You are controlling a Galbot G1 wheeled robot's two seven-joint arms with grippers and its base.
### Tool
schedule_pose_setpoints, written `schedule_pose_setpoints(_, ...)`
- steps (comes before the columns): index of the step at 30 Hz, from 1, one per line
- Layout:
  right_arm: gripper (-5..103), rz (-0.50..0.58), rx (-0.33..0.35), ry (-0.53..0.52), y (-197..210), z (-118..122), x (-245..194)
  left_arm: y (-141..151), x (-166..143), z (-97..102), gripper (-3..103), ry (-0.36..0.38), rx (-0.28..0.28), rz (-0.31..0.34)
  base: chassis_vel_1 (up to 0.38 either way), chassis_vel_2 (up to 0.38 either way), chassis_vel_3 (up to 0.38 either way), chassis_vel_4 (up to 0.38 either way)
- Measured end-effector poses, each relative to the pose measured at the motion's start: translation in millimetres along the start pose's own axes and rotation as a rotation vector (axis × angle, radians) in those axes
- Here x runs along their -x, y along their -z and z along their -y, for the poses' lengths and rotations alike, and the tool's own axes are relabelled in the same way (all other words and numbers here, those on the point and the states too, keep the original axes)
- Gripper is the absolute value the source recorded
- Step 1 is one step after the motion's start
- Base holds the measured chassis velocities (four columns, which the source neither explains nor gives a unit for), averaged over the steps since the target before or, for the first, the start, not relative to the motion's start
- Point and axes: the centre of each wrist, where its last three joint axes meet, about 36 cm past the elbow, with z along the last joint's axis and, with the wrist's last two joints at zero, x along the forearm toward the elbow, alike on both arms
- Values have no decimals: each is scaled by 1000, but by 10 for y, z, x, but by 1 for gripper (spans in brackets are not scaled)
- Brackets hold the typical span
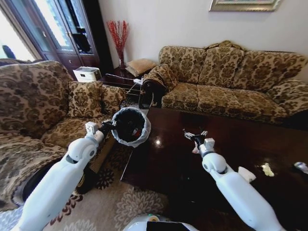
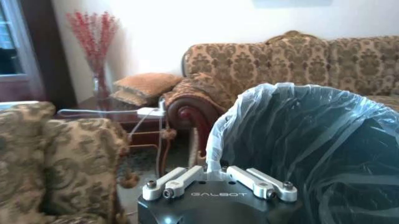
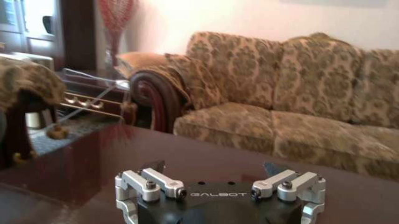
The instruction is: Move to the front of the table and place the trash on the table into the trash bin.
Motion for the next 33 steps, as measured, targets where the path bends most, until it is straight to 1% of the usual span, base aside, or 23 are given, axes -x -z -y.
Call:
schedule_pose_setpoints(4, 100, -5, 10, 2, -40, -28, 43, -13, -25, 26, 2, 0, 0, -3, -81, -75, -66, -84)
schedule_pose_setpoints(9, 100, -23, 34, 11, -126, -124, 58, -17, -46, 43, 2, 4, -2, -1, -96, -99, -106, -86)
schedule_pose_setpoints(14, 100, -56, 87, 24, -286, -259, 96, -16, -47, 42, 2, 11, -12, 19, -84, -95, -86, -76)
schedule_pose_setpoints(18, 100, -76, 132, 47, -390, -352, 139, -25, -60, 40, 2, 14, -14, 20, -19, -30, -31, -26)
schedule_pose_setpoints(23, 102, -88, 140, 79, -525, -409, 200, -22, -63, 40, 2, 13, -12, 20, 0, 0, 0, 0)
schedule_pose_setpoints(24, 98, -94, 143, 81, -556, -441, 219, -23, -62, 42, 2, 13, -11, 20, 0, 0, 0, 0)
schedule_pose_setpoints(27, 95, -106, 143, 80, -606, -498, 242, -25, -59, 49, 2, 9, -11, 19, 0, 0, 0, 0)
schedule_pose_setpoints(30, 83, -120, 121, 80, -711, -519, 257, -50, -82, 72, 2, 2, -12, 12, 0, 0, 0, 0)
schedule_pose_setpoints(31, 83, -120, 121, 80, -711, -519, 257, -50, -82, 72, 2, 2, -12, 12, 0, 0, 0, 0)
schedule_pose_setpoints(33, 74, -123, 115, 79, -738, -520, 259, -74, -102, 89, 2, -2, -11, 5, 0, 0, 0, 0)
